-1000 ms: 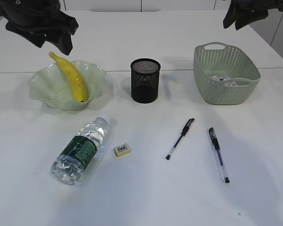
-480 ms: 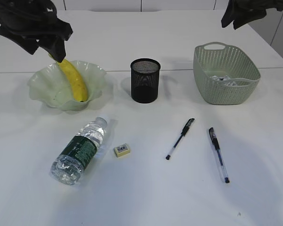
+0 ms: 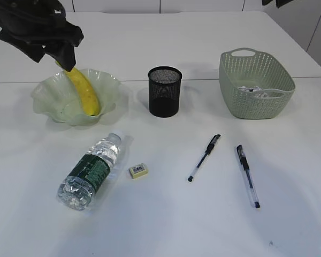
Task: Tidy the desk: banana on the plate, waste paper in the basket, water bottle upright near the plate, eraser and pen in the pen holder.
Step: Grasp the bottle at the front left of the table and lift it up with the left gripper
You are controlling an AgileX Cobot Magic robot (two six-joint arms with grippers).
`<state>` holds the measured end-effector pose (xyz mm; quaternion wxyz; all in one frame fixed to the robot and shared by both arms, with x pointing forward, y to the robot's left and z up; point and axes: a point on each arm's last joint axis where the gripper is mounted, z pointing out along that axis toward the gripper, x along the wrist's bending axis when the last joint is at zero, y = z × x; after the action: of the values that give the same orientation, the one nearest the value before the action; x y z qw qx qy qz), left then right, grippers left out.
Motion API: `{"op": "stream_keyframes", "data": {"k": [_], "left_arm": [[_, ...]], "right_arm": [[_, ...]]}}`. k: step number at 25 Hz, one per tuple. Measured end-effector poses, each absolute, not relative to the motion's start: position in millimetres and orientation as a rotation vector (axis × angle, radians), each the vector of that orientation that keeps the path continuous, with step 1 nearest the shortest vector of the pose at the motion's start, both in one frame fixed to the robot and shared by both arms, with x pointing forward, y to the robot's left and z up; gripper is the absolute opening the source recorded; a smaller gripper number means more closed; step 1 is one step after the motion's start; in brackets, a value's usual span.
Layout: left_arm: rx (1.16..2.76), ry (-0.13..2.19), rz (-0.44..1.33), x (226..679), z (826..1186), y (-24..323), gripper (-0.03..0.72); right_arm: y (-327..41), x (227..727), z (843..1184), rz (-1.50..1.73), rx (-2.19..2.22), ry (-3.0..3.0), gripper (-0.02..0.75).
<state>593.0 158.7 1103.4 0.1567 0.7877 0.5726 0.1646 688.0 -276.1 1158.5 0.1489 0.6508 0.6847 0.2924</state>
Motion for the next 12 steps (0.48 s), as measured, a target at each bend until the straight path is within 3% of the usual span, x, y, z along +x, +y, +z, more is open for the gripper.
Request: {"op": "stream_keyframes", "data": {"k": [12], "left_arm": [[2.249, 1.621, 0.472, 592.7, 1103.9, 155.1, 0.464]], "right_arm": [[-286.8, 632.7, 1222.1, 0.801, 1.750, 1.851, 0.241]]}}
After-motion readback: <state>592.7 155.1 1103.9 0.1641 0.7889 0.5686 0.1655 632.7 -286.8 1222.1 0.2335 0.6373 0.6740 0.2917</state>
